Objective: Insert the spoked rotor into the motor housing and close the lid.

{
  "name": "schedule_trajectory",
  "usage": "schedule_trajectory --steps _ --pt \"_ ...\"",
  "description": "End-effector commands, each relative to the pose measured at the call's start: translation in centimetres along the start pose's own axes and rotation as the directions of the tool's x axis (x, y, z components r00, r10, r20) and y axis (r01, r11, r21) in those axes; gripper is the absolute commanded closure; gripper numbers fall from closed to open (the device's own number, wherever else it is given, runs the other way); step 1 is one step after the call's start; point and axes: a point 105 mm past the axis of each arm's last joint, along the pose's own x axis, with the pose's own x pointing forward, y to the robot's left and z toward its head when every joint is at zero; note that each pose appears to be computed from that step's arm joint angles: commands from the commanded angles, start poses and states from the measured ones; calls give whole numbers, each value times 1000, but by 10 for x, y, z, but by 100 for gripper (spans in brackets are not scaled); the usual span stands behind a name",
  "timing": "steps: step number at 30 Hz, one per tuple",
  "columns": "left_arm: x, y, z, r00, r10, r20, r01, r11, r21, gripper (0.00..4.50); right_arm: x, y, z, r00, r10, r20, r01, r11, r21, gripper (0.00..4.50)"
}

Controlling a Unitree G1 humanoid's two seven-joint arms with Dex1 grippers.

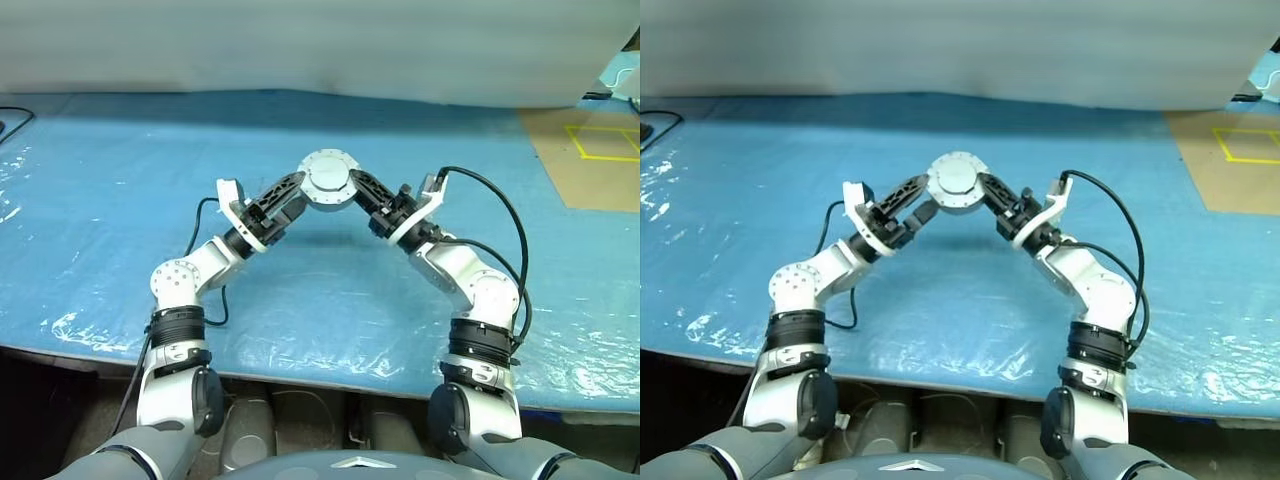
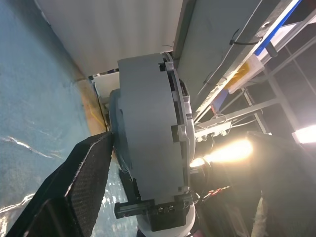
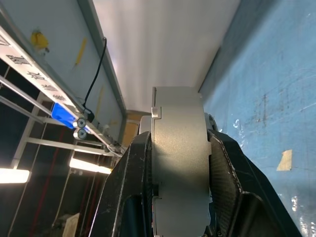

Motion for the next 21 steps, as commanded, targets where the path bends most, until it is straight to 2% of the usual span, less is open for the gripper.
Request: schedule_trajectory --steps 1,7,12,21 --pt "10 -9 -6 997 -50 -57 52 998 26 1 6 32 -15 989 129 -69 -131 991 -19 334" --pt "-8 5 -6 996 1 -94 1 1000 25 1 5 31 -16 990 118 -80 -122 992 -38 334" --pt "-15 17 -1 996 54 -65 -52 998 42 1 6 29 -22 988 114 -101 -118 993 -33 334" --pt "23 8 8 999 -28 29 27 999 26 1 9 27 -22 988 104 -113 -108 994 -34 334"
